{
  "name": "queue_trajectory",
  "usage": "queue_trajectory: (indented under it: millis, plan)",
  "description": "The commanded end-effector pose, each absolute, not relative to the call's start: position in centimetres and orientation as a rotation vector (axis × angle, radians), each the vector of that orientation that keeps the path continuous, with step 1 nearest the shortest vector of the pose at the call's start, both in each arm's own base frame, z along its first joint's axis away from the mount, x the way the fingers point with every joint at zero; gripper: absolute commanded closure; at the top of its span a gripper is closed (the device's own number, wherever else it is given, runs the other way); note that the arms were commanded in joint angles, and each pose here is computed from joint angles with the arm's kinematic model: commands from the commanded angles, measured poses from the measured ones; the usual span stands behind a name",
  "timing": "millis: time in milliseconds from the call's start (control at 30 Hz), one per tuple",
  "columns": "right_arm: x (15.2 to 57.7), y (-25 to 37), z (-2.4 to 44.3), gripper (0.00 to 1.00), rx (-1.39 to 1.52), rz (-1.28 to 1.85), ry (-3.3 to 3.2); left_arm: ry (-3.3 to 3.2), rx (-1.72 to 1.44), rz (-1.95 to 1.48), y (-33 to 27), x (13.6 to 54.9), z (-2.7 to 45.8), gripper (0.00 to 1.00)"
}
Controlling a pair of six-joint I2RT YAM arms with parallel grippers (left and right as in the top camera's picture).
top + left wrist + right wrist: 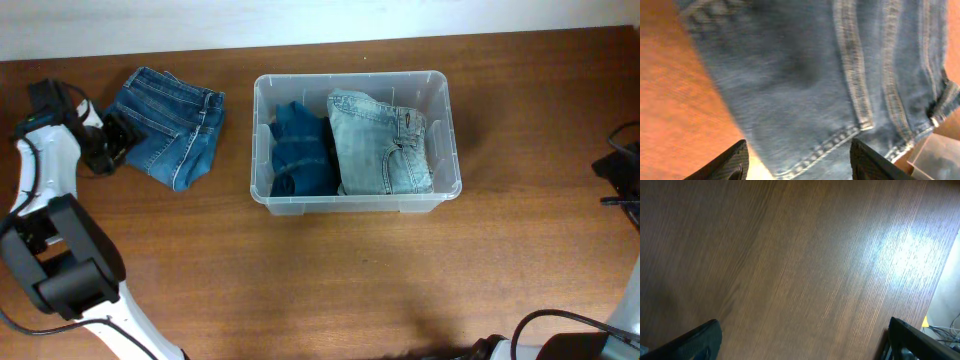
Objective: Pack container
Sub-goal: 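Move the left gripper to the dark-blue jeans and grasp them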
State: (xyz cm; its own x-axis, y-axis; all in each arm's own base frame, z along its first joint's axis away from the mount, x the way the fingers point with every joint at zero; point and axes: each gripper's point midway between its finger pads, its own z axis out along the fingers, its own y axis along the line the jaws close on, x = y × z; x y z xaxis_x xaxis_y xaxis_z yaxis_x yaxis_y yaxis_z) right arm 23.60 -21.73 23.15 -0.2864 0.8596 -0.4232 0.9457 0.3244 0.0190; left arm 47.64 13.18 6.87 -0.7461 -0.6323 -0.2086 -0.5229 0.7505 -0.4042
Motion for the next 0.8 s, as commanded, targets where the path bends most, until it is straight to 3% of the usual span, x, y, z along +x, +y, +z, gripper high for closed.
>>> queue_trajectory:
  millis: [0,167,700,767]
  plan:
    - [23.4,-21.8,23.0,0.02,1.625,-0.340,2.230,2.601,-0.952,-0.459,13.6,46.9,7.1,0.35]
    - [23.4,-21.8,23.0,0.02,1.624,-0.339,2.230,2.582,-1.034,-0.427,13.9,46.2,4.3,0.25]
    - [23.4,-21.8,23.0,0.02,1.625,-0.339,2.230,2.412,-1.001,-0.516,13.7,48.7,2.7,0.26]
    - [23.4,-21.8,23.0,0.02,1.625,-0.339,2.230,2.415,-0.999,-0.519,13.6,48.7,2.6,0.30]
